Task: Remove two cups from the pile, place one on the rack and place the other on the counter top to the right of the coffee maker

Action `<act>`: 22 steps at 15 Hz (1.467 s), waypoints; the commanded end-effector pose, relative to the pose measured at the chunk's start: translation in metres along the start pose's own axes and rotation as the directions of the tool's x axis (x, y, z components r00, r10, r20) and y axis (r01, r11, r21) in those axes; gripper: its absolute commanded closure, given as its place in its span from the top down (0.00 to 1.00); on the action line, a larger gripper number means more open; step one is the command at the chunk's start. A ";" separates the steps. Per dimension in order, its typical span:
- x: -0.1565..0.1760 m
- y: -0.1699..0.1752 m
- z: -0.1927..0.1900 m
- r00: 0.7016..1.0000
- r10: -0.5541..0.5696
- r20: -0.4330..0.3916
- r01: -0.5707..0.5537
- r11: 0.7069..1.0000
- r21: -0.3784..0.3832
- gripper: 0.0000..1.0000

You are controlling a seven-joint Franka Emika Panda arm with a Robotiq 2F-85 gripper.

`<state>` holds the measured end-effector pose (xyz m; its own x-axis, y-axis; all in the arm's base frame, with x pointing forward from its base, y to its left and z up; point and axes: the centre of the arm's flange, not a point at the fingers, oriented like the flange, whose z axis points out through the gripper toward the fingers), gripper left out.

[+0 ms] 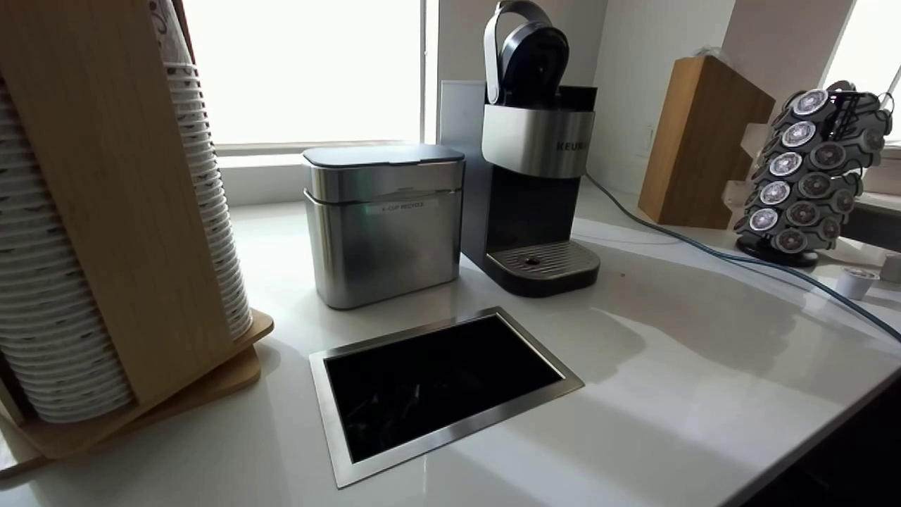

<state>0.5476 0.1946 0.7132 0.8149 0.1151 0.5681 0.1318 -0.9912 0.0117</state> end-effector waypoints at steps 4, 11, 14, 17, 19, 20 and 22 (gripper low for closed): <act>0.080 -0.072 0.052 0.984 -0.169 0.055 0.158 0.974 0.163 1.00; 0.098 -0.168 0.053 0.945 -0.306 -0.113 0.323 0.927 0.191 1.00; 0.065 -0.161 0.046 0.951 -0.282 -0.128 0.304 0.928 0.214 1.00; 0.065 -0.165 0.043 0.951 -0.279 -0.136 0.303 0.927 0.219 1.00; 0.077 -0.164 0.057 0.984 -0.131 -0.122 0.152 0.972 0.177 1.00; 0.079 -0.164 0.064 0.990 -0.081 -0.112 0.102 0.976 0.193 1.00; 0.080 -0.165 0.080 0.996 0.029 -0.086 -0.011 0.979 0.203 1.00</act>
<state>0.6168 0.3587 0.7028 0.7352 0.2221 0.6405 0.3507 -0.9331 -0.0790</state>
